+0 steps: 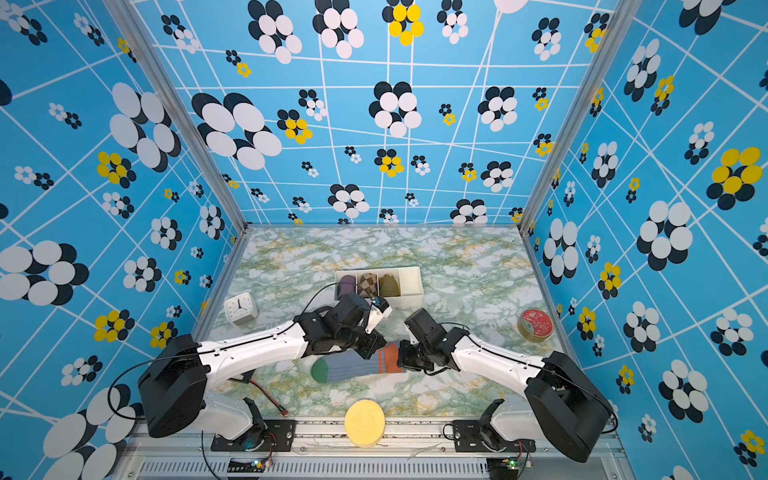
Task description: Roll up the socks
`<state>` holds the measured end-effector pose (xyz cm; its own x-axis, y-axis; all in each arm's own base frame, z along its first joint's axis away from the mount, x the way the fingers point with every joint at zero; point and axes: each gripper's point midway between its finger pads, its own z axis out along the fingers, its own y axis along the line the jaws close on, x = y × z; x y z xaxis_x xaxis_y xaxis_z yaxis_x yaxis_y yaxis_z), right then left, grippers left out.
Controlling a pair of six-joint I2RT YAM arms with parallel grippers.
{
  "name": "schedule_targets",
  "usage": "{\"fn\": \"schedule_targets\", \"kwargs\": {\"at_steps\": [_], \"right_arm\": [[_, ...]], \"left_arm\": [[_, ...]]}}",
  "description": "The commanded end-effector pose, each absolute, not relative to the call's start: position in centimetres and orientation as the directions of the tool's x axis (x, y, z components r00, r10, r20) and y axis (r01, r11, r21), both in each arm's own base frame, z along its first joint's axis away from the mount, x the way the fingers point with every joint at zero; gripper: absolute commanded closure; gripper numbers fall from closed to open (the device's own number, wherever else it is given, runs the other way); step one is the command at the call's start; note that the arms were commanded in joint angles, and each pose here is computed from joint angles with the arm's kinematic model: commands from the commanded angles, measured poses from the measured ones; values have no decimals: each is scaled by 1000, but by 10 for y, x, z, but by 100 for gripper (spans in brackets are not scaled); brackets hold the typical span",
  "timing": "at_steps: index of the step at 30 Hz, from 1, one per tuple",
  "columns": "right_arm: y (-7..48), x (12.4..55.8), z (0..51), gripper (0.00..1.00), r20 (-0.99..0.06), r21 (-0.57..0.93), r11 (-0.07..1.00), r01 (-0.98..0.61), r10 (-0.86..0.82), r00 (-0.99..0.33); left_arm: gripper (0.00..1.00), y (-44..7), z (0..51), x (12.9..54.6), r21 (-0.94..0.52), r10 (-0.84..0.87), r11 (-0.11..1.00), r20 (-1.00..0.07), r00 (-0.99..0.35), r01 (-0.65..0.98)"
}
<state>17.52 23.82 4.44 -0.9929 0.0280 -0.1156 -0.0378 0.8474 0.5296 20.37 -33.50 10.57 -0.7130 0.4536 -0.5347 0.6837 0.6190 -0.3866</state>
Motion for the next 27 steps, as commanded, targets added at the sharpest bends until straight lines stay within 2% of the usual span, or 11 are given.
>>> {"fn": "schedule_targets", "kwargs": {"at_steps": [1, 14, 27], "right_arm": [[238, 174, 45, 98, -101, 550, 835, -16, 48, -994], [239, 175, 38, 98, -82, 553, 833, -6, 47, -996], [238, 176, 27, 98, -61, 542, 840, 7, 48, -997]], "left_arm": [[100, -349, 109, 199, -427, 474, 568, -529, -703, 704], [100, -361, 83, 196, -454, 526, 560, -451, -721, 693], [100, -347, 51, 222, -352, 513, 671, -414, -752, 652]]}}
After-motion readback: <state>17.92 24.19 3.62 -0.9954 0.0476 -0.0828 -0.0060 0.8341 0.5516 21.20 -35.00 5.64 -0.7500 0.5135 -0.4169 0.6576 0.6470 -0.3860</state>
